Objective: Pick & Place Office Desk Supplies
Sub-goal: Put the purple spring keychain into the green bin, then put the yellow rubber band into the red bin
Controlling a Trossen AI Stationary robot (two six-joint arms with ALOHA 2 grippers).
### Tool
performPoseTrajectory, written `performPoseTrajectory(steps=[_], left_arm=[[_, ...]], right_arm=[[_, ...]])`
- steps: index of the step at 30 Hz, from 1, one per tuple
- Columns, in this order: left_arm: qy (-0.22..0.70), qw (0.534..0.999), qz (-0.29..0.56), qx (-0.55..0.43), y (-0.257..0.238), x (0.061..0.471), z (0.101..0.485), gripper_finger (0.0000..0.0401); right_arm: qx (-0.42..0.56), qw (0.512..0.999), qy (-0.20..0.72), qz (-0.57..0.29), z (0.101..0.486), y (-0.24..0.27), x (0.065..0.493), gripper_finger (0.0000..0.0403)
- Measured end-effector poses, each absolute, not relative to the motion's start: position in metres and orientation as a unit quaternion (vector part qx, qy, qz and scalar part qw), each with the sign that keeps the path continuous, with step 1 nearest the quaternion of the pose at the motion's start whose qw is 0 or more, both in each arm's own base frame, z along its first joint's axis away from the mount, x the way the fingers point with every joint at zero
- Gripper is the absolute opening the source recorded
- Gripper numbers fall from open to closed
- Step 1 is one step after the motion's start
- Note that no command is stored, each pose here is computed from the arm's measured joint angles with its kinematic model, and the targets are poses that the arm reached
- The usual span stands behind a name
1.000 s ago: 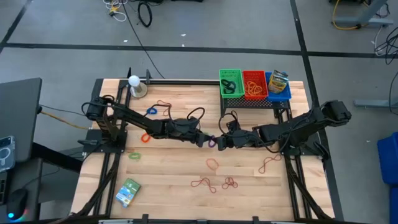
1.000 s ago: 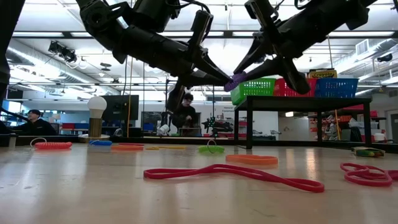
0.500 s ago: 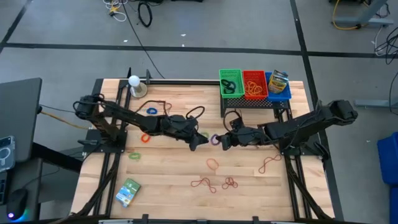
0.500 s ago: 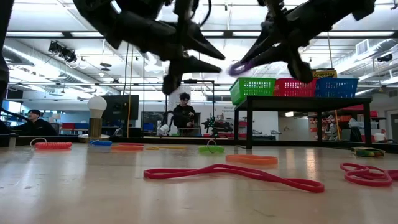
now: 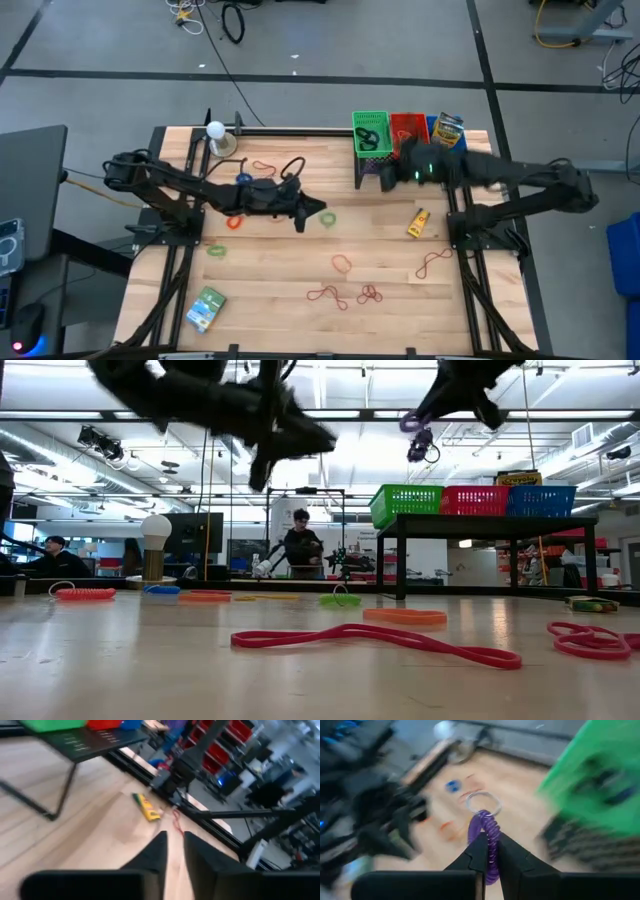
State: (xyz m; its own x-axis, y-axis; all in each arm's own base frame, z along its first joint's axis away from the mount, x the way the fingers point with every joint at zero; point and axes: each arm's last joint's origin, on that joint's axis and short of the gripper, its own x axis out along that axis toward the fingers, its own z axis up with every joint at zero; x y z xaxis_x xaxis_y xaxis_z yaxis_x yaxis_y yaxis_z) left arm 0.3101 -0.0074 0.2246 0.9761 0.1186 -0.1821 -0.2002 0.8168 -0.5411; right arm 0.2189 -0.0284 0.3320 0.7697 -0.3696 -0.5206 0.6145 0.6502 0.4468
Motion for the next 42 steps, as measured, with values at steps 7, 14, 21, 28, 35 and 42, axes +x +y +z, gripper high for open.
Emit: performPoseTrajectory(steps=[7, 14, 21, 28, 35, 42], left_arm=[[0.015, 0.941, 0.135, -0.310, -0.003, 0.284, 0.192, 0.0008], [0.023, 0.939, 0.140, -0.312, -0.002, 0.281, 0.186, 0.0009], [0.032, 0.938, 0.149, -0.311, 0.002, 0.281, 0.184, 0.0014], [0.029, 0.937, 0.142, -0.318, 0.013, 0.281, 0.185, 0.0014], [0.051, 0.937, 0.133, -0.319, 0.018, 0.280, 0.182, 0.0011], [0.139, 0.928, 0.165, -0.303, 0.016, 0.281, 0.175, 0.0006]], right_arm=[[0.261, 0.861, 0.259, -0.351, 0.353, -0.115, 0.226, 0.0029], [0.300, 0.826, 0.340, -0.336, 0.317, -0.180, 0.236, 0.0030], [0.297, 0.812, 0.374, -0.337, 0.302, -0.190, 0.240, 0.0083], [0.280, 0.806, 0.372, -0.365, 0.304, -0.190, 0.238, 0.0183], [0.262, 0.828, 0.335, -0.365, 0.330, -0.176, 0.224, 0.0207], [0.204, 0.881, 0.291, -0.312, 0.344, -0.120, 0.211, 0.0093]])
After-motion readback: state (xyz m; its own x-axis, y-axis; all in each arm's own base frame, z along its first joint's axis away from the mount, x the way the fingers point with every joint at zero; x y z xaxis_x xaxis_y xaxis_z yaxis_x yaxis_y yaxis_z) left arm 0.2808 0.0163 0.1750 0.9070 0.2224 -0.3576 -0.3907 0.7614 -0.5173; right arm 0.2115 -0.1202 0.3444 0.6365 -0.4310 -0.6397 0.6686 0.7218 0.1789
